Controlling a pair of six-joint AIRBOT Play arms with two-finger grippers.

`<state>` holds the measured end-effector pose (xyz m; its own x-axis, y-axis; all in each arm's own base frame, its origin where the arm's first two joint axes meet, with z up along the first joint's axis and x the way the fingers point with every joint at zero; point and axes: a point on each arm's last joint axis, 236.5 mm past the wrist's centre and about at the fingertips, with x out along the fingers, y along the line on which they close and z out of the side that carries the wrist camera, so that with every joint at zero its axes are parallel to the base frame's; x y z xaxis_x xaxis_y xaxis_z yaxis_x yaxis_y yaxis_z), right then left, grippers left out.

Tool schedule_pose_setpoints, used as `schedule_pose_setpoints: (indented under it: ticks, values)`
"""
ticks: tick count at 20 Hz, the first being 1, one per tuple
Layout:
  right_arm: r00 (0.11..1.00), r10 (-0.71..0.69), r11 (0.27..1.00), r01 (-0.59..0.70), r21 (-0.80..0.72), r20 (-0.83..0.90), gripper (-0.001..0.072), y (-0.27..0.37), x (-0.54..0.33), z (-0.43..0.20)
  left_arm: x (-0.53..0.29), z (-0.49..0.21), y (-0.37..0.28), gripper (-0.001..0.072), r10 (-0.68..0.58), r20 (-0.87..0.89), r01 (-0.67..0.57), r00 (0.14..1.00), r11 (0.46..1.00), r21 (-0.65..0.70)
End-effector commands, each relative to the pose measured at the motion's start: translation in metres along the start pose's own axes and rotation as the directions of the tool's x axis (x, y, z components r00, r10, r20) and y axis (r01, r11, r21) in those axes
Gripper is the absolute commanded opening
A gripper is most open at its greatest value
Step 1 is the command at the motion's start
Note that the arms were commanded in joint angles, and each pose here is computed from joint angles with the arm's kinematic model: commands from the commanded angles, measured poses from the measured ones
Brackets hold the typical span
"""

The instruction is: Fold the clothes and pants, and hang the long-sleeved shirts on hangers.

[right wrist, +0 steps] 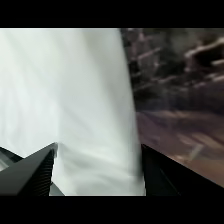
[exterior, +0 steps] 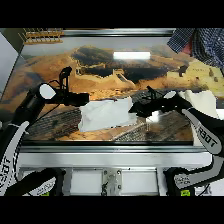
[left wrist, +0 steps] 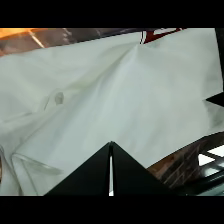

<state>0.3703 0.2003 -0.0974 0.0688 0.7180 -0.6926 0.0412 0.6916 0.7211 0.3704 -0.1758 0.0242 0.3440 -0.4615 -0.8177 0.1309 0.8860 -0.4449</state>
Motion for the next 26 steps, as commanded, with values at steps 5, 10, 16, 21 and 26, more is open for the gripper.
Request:
schedule_pose_setpoints:
  ticks: [5,10,16,21,26]
  values:
    - [0.999,0.049,0.997,-0.048,-0.06,0.008,0.001,0.031,0.04,-0.005,0.002,0.003,-0.004,0.0009,-0.004,0.02,0.004,1.0,1.0,-0.002]
    - [0.969,-0.198,0.979,0.203,-0.023,0.146,0.0009,0.001,-0.062,0.05,0.002,0.003,-0.004,0.0009,-0.004,0.021,0.004,1.0,1.0,-0.001]
    - [0.728,-0.491,0.871,0.427,0.244,0.478,0.0009,-0.064,-0.319,0.096,0.002,0.008,-0.004,0.0008,-0.004,0.041,0.004,0.999,1.0,-0.001]
    - [0.542,-0.57,0.821,0.363,0.44,0.617,0.0009,-0.106,-0.443,0.077,0.002,0.01,-0.004,0.0009,-0.004,0.051,0.004,0.999,1.0,-0.001]
    - [0.462,-0.565,0.825,0.301,0.478,0.683,0.0009,-0.105,-0.483,0.067,0.002,0.012,-0.004,0.0009,-0.003,0.058,0.003,0.998,1.0,-0.001]
